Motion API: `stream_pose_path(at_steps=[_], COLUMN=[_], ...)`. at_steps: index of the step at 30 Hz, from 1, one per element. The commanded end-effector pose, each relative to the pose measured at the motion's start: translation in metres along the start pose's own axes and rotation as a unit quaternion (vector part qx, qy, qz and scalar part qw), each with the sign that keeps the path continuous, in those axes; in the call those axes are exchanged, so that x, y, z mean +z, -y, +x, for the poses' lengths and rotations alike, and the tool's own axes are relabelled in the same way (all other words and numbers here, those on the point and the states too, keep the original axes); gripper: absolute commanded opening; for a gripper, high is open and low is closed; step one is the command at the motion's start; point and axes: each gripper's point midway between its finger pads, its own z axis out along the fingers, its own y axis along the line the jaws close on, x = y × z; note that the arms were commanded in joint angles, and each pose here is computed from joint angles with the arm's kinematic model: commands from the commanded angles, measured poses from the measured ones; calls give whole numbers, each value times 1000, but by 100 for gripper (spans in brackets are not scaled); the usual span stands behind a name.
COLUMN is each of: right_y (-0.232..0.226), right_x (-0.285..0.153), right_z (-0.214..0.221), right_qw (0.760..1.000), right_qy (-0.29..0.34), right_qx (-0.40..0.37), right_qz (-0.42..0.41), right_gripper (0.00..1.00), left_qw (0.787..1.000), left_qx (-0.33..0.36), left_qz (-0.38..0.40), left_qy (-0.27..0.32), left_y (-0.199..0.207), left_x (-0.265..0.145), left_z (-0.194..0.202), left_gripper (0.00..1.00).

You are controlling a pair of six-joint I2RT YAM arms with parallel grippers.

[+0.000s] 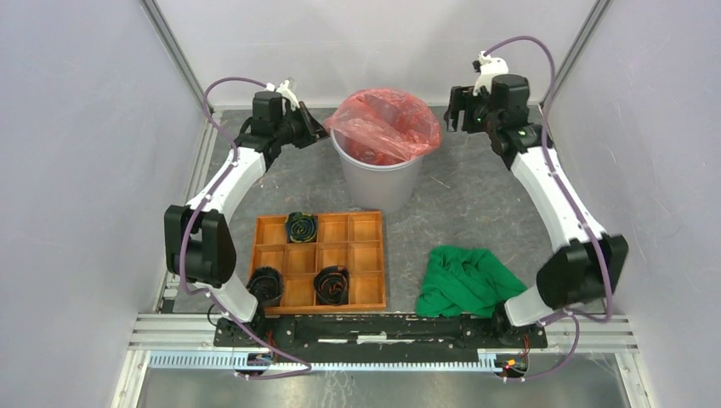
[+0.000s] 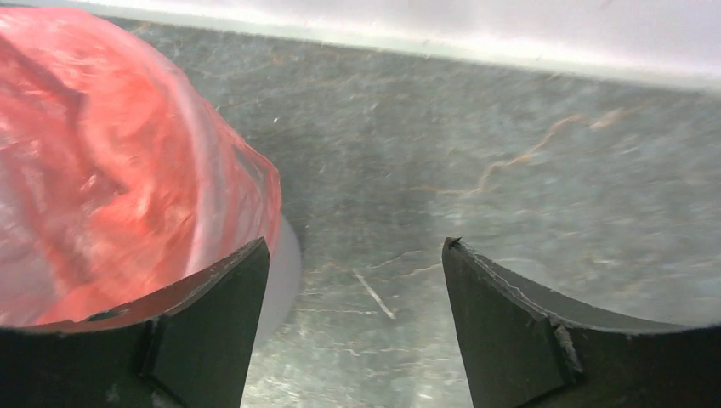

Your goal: Put the trash bags into the trash bin

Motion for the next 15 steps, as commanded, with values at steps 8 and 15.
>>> stream_pose_path(at_steps=[8, 15], right_y=[-163, -221], right_x=[-98, -77], right_z=[-50, -27], right_qw=[921, 893], right_qy=[154, 129], right_qx=[-269, -314], right_qz=[-237, -296], right_gripper=[98, 92], left_qw=[999, 999], left_qx=[-1, 12], left_qz=[36, 7], left_qy=[34, 35], left_y=[15, 9], left_x=[-18, -33], left_z=[-5, 0], left_gripper=[2, 3])
